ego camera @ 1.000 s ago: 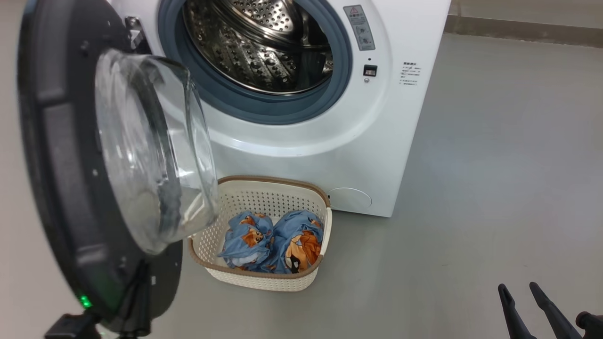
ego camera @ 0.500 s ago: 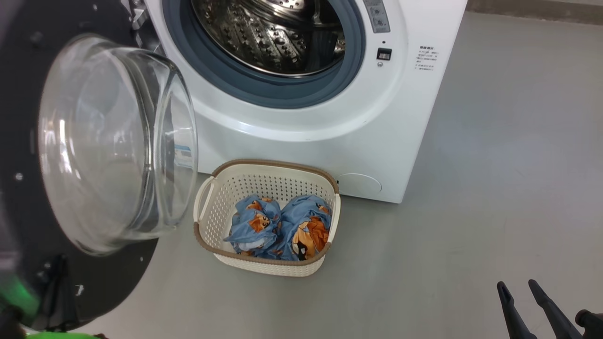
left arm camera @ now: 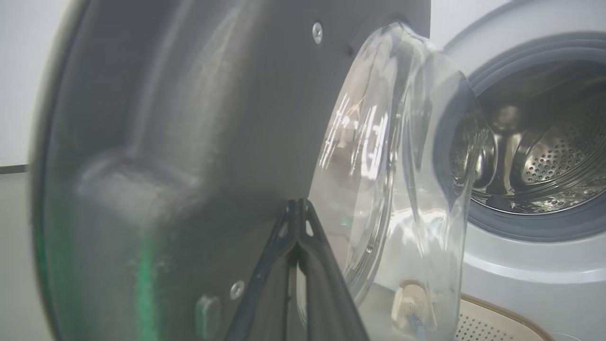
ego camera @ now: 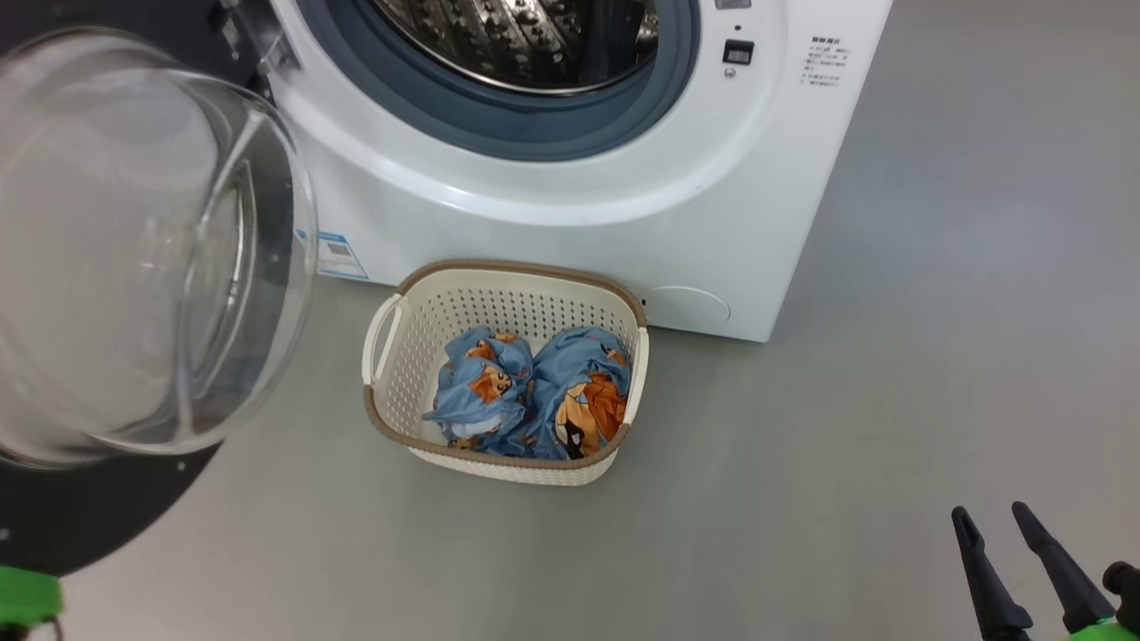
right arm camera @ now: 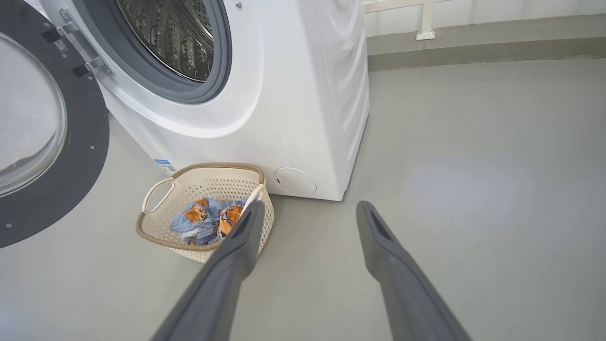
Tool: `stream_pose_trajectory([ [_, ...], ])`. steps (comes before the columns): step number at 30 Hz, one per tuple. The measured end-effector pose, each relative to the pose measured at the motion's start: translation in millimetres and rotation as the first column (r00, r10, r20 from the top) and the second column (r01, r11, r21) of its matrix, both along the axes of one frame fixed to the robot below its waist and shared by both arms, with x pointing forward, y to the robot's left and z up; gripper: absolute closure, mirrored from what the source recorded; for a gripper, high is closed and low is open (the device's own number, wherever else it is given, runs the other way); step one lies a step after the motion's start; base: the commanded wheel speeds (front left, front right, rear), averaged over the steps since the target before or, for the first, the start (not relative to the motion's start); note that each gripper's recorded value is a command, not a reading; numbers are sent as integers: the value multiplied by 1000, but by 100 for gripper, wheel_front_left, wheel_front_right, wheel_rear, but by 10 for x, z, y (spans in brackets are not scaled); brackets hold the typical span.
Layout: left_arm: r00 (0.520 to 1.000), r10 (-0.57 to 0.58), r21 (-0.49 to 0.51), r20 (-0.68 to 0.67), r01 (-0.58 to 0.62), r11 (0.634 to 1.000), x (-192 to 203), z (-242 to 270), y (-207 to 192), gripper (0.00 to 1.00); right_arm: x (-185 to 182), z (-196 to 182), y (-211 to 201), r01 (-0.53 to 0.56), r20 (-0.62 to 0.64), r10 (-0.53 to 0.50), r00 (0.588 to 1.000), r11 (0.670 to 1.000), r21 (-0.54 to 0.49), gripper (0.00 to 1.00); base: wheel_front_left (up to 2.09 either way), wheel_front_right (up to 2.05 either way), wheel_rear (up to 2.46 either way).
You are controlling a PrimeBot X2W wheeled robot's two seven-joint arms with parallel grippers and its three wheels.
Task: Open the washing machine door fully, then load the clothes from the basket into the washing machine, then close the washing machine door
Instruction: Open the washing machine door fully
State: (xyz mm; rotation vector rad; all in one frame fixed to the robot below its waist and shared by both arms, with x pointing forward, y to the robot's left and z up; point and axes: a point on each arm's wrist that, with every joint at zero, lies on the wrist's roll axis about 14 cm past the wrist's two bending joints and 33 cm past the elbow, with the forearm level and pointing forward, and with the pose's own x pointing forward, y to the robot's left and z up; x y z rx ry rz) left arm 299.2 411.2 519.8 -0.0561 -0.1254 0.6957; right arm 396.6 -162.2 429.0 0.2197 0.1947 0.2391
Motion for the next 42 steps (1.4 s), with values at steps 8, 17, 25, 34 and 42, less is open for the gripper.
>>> stream_pose_trajectory([
  [8,997,74,43,-21,-73,996,51,83,363,100,138,-27,2,0,3,0,1000,1000,3,0,0,0,0],
  [17,985,139,78,-98,-131,988,108,10,644,100,249,-110,-48,1,-10,-1,1000,1000,-6,0,0,0,0],
  [25,971,196,74,-137,-187,980,169,-84,822,100,356,-220,-36,-9,-28,9,1000,1000,-8,0,0,0,0],
  [34,966,213,73,-147,-205,976,183,-99,872,100,432,-181,-17,-23,-10,23,1000,1000,-13,0,0,0,0],
  [42,988,136,74,-78,-130,989,150,76,682,100,363,21,44,-41,34,42,999,999,-14,0,0,0,0],
])
